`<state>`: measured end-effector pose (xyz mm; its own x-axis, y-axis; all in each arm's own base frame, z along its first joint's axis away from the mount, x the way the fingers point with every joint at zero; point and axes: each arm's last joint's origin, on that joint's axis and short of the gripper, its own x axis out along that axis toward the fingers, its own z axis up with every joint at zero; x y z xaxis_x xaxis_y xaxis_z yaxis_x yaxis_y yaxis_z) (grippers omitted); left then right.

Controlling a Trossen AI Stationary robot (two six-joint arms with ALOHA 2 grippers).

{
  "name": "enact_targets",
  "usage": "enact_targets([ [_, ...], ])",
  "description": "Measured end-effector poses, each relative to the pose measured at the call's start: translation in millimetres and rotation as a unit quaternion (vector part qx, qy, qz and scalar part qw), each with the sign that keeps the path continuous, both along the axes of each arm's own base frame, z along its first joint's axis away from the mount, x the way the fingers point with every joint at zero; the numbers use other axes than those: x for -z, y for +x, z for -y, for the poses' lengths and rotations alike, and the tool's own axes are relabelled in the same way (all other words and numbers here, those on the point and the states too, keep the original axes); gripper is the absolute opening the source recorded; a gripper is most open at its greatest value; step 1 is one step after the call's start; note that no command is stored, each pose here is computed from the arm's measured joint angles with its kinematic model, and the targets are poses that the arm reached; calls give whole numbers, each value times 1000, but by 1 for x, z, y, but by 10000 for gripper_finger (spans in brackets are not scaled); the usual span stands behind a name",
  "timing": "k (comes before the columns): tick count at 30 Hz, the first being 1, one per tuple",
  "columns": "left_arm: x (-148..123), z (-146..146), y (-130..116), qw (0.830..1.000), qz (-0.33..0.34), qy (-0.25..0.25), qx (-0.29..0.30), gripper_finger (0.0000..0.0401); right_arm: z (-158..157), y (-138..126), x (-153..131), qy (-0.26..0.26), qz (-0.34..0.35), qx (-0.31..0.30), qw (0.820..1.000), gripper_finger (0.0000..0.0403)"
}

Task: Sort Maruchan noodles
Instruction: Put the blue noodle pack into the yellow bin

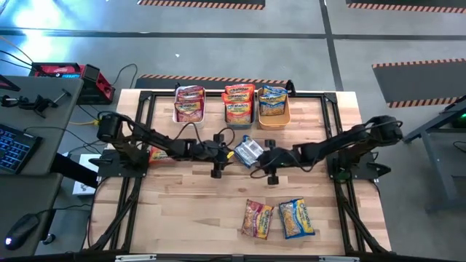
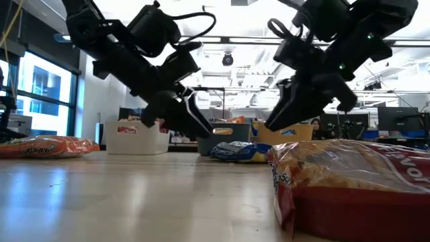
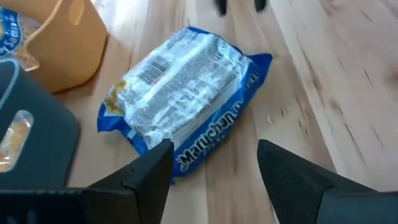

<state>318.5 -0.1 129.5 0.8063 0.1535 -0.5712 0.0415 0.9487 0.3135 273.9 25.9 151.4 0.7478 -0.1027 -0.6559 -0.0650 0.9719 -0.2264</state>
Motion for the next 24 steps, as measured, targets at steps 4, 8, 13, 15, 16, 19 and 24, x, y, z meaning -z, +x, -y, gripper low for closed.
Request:
enact_targets([
  [4, -3, -3, 2, 1000, 16, -4, -7, 219, -14, 14, 5, -88, -17, -62, 994, 170],
  [8, -3, -5, 2, 1000, 17, -14, 1, 220, -25, 29, 19, -167, -61, -117, 977, 202],
  [13, -2, -5, 1, 1000, 13, -21, -4, 217, -27, 49, 25, -231, -97, -114, 961, 190],
  [15, -2, -5, 1, 1000, 12, -21, -4, 216, -24, 52, 27, -227, -118, -118, 959, 174],
  [16, -2, -5, 1, 1000, 11, -22, -4, 216, -23, 54, 29, -221, -125, -125, 959, 166],
  [19, -1, -5, 1, 1000, 9, -21, -4, 216, -18, 58, 30, -207, -135, -124, 961, 140],
  [24, -1, -5, 1, 1000, 9, -21, -4, 216, -9, 60, 29, -186, -139, -99, 968, 76],
])
